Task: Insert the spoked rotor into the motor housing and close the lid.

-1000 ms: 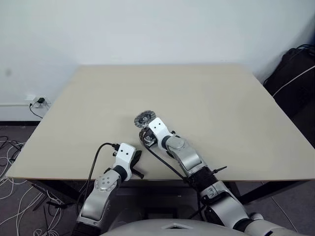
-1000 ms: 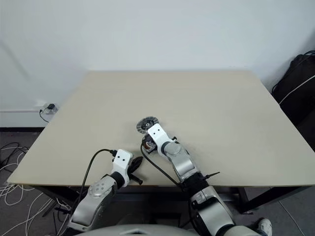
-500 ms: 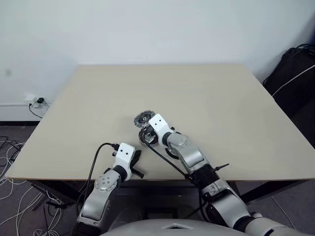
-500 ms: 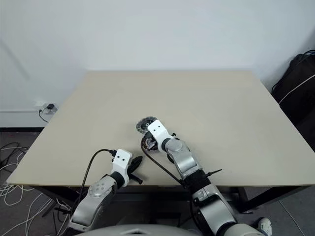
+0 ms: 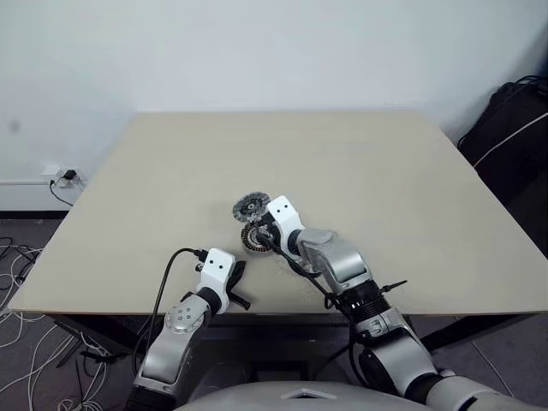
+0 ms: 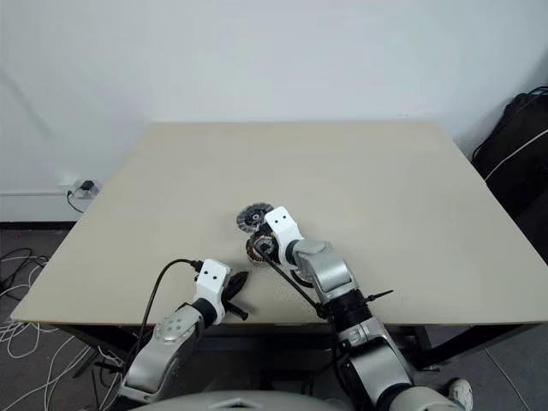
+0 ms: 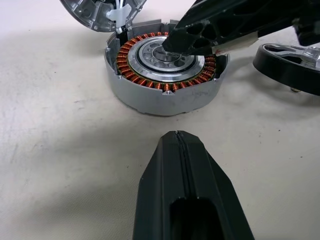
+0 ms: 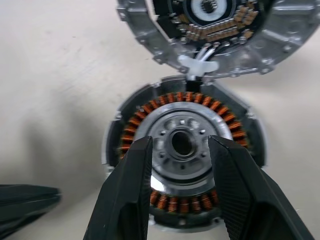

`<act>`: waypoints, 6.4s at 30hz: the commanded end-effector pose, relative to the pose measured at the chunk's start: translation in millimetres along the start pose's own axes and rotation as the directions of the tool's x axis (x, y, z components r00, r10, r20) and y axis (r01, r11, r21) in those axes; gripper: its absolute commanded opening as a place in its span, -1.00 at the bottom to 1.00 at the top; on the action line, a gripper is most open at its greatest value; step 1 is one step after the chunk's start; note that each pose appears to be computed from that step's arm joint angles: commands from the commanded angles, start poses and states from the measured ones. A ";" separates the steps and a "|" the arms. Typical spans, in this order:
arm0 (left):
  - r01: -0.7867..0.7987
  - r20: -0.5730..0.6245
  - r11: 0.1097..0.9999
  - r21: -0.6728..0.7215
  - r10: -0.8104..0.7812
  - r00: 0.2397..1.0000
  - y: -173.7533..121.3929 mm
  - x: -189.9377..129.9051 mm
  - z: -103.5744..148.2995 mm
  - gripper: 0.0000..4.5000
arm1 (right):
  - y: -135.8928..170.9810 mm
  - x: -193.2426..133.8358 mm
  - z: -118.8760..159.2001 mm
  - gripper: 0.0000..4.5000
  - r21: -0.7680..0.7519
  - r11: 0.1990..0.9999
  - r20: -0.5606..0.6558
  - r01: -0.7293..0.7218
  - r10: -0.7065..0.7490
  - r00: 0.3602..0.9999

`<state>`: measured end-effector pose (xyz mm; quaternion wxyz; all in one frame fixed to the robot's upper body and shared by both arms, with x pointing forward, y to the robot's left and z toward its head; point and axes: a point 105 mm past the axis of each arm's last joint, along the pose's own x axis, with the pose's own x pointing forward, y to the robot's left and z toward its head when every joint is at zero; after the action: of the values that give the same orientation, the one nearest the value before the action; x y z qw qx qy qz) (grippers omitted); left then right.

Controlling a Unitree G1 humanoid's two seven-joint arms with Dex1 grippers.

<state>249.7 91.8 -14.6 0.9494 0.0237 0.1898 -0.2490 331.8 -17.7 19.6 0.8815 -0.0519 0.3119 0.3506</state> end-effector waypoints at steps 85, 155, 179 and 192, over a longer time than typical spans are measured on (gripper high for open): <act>-0.027 0.077 1.000 -0.011 0.027 0.997 0.0 -1.3 14.8 -1.00 | -2.2 7.7 17.0 -0.98 -0.332 0.942 -0.089 -0.057 0.029 0.996; -0.017 0.069 1.000 -0.008 0.018 0.997 0.4 -0.7 13.6 -1.00 | 8.4 12.4 24.0 -0.99 -0.364 0.931 0.039 0.027 -0.014 0.999; -0.005 0.075 0.999 0.046 0.001 0.997 2.9 -2.8 17.4 -1.00 | -82.7 -116.3 -19.0 -0.99 0.123 0.900 0.262 0.419 -0.437 0.861; 0.054 0.052 0.996 0.074 -0.058 0.997 2.2 -0.8 18.5 -1.00 | -59.1 -137.2 -59.8 0.00 0.565 0.787 0.239 0.247 -0.443 0.864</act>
<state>251.8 94.4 -9.9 0.9442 0.0425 0.1789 -0.2734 261.9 -160.0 31.5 0.9533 0.1711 0.2326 0.0883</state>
